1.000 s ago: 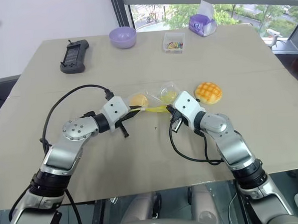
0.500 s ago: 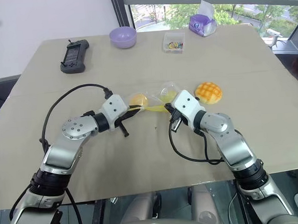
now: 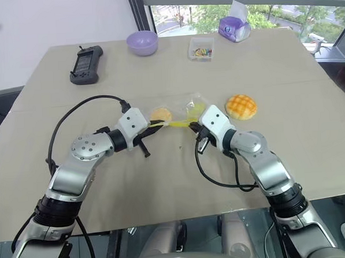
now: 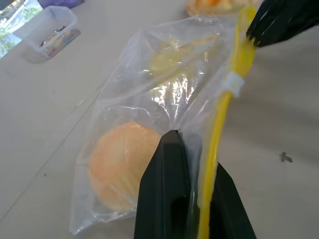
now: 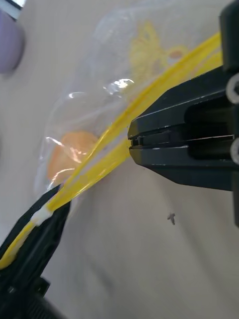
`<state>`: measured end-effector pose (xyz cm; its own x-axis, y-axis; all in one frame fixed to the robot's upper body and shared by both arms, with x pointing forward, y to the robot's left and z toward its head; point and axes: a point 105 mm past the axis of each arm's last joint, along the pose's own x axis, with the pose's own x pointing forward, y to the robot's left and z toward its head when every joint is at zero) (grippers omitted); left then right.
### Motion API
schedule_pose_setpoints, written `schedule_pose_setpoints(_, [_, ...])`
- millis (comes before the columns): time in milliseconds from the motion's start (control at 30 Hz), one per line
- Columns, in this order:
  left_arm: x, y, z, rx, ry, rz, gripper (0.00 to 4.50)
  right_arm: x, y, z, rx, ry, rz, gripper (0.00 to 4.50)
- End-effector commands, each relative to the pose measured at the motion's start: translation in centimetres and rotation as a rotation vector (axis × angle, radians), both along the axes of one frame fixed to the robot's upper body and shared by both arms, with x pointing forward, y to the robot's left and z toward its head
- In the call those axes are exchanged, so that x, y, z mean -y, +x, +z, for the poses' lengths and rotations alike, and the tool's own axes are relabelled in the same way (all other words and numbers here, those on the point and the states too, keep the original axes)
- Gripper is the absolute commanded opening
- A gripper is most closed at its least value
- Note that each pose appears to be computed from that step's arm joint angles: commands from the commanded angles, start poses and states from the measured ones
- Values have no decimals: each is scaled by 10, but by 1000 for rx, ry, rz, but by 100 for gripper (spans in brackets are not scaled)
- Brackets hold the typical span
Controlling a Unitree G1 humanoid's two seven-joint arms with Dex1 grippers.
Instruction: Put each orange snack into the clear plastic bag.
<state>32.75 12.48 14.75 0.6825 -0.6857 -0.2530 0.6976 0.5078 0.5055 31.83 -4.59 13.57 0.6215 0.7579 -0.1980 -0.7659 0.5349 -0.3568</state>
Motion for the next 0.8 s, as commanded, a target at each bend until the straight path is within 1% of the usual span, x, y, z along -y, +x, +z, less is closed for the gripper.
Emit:
schedule_pose_setpoints(33, [3, -3, 15, 65, -16, -18, 0, 2, 13, 14, 30, 53, -28, 5])
schedule_pose_setpoints(167, [4, -5, 13, 69, 0, -41, 0, -1, 22, 20, 10, 119, -39, 5])
schedule_pose_setpoints(300, [7, -7, 13, 72, -5, -57, 0, -7, 26, 22, -48, 207, -52, 5])
schedule_pose_setpoints(367, [10, -8, 14, 72, -14, -72, 0, -10, 33, 22, -94, 291, -106, 5])
schedule_pose_setpoints(467, [13, -10, 16, 70, -35, -87, 0, -18, 40, 24, -212, 475, -164, 5])
schedule_pose_setpoints(500, [13, -11, 17, 69, -40, -89, 0, -20, 42, 24, -243, 517, -181, 5])
schedule_pose_setpoints(533, [14, -11, 17, 69, -42, -91, 0, -21, 44, 24, -235, 530, -196, 5])
schedule_pose_setpoints(567, [14, -11, 17, 68, -46, -92, 0, -22, 46, 26, -189, 507, -206, 5])
schedule_pose_setpoints(600, [14, -10, 18, 66, -53, -92, 0, -20, 51, 23, -30, 339, -249, 5])
schedule_pose_setpoints(633, [14, -10, 19, 65, -57, -92, 0, -20, 53, 22, 92, 213, -260, 5])
schedule_pose_setpoints(700, [13, -9, 20, 66, -62, -89, 0, -24, 52, 17, 360, -50, -207, 5])
schedule_pose_setpoints(733, [12, -8, 20, 66, -63, -86, 0, -25, 51, 15, 435, -113, -178, 5])
schedule_pose_setpoints(767, [10, -6, 20, 68, -53, -78, 0, -27, 49, 12, 534, -209, -131, 5])
schedule_pose_setpoints(800, [8, -4, 19, 69, -44, -70, 0, -28, 47, 7, 588, -274, -90, 5])
